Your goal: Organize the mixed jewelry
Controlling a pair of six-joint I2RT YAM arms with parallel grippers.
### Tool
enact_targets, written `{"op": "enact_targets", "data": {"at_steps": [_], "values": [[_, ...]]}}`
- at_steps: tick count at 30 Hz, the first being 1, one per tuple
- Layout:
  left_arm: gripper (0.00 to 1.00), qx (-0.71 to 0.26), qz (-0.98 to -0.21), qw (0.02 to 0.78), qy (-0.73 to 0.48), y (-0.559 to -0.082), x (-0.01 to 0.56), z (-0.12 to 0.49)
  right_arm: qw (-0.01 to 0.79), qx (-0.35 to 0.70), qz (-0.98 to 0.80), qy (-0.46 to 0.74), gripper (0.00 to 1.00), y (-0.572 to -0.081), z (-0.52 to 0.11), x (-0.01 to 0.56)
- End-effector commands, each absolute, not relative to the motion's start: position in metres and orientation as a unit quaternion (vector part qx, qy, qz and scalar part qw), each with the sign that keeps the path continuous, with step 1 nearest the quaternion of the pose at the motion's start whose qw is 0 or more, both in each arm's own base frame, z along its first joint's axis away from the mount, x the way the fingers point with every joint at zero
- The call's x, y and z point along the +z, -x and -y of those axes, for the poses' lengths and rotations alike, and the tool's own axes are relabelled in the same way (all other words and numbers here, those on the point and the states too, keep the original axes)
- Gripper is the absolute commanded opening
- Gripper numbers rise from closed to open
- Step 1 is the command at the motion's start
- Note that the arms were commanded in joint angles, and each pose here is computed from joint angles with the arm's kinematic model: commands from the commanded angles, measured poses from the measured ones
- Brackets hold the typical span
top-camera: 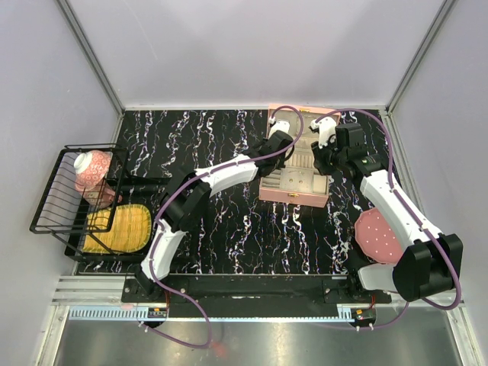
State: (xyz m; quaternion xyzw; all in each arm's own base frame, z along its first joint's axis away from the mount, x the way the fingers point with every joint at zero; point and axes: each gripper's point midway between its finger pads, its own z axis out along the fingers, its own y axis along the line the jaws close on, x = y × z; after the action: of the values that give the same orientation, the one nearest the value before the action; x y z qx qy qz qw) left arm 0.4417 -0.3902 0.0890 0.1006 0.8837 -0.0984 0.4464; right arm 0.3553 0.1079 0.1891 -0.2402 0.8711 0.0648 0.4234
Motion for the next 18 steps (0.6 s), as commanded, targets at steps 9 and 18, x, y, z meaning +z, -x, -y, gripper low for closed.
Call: {"op": "enact_targets", "data": {"at_steps": [9, 18], "values": [[0.00, -0.087, -0.905, 0.402, -0.109, -0.423, 0.053, 0.385, 0.439, 0.074, -0.864, 0.238, 0.31, -0.359, -0.112, 0.195], [0.16, -0.101, -0.899, 0.409, -0.118, -0.424, 0.068, 0.390, 0.438, 0.075, -0.864, 0.238, 0.31, -0.359, -0.112, 0.194]]}}
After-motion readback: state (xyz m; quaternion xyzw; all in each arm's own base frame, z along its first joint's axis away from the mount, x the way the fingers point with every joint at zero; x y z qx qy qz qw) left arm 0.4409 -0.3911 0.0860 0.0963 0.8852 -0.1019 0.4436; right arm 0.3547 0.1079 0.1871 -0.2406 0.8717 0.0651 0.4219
